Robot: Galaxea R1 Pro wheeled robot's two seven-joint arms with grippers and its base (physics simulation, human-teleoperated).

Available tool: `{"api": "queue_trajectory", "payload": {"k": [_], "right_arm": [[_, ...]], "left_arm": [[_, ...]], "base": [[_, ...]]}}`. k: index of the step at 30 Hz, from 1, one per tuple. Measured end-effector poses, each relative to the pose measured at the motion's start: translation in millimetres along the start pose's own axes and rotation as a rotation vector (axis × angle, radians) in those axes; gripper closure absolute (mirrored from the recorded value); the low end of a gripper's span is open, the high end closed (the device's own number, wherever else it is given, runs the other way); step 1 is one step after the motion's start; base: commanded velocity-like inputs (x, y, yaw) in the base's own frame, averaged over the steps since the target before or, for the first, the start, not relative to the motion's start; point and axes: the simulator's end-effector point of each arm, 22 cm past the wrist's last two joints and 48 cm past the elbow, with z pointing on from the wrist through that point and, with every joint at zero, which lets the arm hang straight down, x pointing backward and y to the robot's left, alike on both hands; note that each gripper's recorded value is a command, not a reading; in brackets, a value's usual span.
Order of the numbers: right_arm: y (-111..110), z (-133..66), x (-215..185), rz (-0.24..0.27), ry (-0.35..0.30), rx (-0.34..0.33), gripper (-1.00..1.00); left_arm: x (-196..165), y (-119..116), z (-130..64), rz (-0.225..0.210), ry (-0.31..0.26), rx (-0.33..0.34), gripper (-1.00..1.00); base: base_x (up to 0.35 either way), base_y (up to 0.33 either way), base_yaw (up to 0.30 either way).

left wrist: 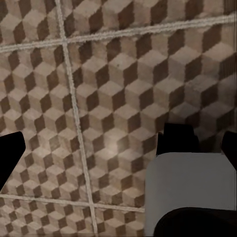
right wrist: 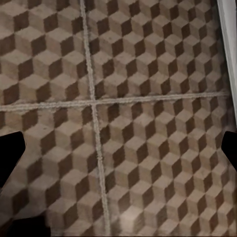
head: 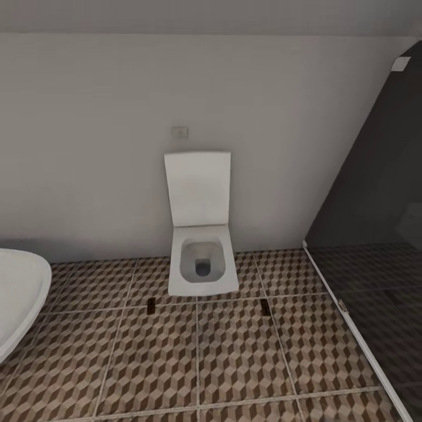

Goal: Take the four mousetraps from the cabinet in the bathroom and place them on the bathroom floor. Make sure all four end up on the same floor surface, and ensure that at least two of them are either under or directly next to the same bathroom sink.

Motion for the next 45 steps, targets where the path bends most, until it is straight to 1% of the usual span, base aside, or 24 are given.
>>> {"api": "queue_trajectory", "payload": {"k": [6, 12, 15, 21, 45], "right_arm": [[8.9, -21.1, 13.1, -0.046, 0.01, -0.039, -1.0], [12.6, -34.2, 10.8, -0.064, 0.007, -0.057, -1.0], [12.3, -39.1, 7.2, -0.065, 0.003, -0.06, -1.0], [9.4, -47.6, -1.1, -0.065, -0.004, -0.06, -1.0], [-2.8, -79.6, -35.5, -0.057, -0.038, -0.058, -1.0]], "left_arm": [[5.2, -4.9, -13.0, 0.002, 0.006, 0.016, -1.0], [18.8, -8.7, -26.2, 0.005, 0.022, 0.03, -1.0], [28.5, -9.1, -32.8, 0.007, 0.033, 0.034, -1.0], [36.0, -7.5, -44.7, 0.009, 0.04, 0.036, -1.0], [38.4, 4.8, -86.8, 0.008, 0.032, 0.034, -1.0]], "base": [[0.0, 0.0, 0.0], [0.0, 0.0, 0.0], [0.0, 0.0, 0.0], [0.0, 0.0, 0.0], [0.0, 0.0, 0.0]]}}
